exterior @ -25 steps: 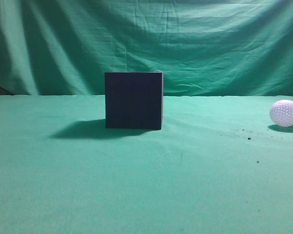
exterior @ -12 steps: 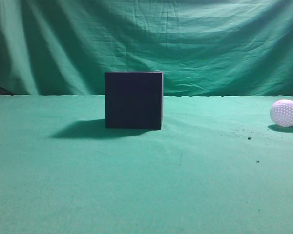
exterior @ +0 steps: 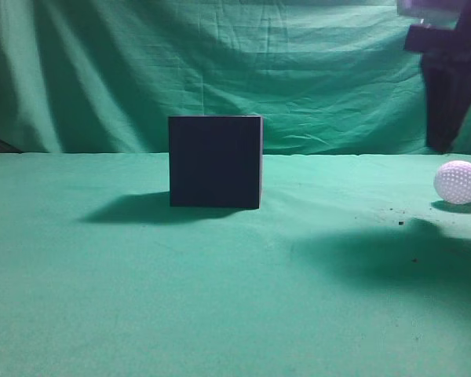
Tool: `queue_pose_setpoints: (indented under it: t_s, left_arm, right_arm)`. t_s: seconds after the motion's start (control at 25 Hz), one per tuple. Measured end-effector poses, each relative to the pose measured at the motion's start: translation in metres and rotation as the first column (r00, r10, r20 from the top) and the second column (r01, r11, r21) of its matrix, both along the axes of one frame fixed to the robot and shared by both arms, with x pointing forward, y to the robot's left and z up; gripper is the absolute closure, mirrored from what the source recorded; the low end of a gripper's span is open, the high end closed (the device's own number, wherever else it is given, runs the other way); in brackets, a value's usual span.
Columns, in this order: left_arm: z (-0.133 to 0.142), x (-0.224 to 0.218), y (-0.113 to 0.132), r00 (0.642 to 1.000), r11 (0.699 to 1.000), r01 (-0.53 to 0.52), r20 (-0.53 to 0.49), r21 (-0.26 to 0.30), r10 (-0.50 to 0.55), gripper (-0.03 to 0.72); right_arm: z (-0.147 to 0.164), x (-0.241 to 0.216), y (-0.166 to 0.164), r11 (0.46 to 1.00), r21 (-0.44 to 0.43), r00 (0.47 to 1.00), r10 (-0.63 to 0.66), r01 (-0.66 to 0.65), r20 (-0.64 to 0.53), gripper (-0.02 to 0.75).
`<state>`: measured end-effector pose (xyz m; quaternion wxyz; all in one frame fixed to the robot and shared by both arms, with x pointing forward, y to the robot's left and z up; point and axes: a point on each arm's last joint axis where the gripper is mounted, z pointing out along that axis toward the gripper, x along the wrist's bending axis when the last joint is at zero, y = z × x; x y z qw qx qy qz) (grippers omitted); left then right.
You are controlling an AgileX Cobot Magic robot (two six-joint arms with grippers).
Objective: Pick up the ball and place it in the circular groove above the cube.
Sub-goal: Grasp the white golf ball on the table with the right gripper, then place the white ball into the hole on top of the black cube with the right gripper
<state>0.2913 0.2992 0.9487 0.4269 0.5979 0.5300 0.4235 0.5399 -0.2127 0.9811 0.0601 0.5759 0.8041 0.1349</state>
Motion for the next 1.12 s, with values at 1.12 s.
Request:
queue_pose_setpoints:
  t_s: [1.12]
  left_arm:
    - [0.000, 0.000, 0.000, 1.000, 1.000, 0.000, 0.000, 0.000, 0.000, 0.688]
  right_arm:
    - [0.052, 0.061, 0.052, 0.998, 0.057, 1.000, 0.005, -0.005, 0.010, 0.428]
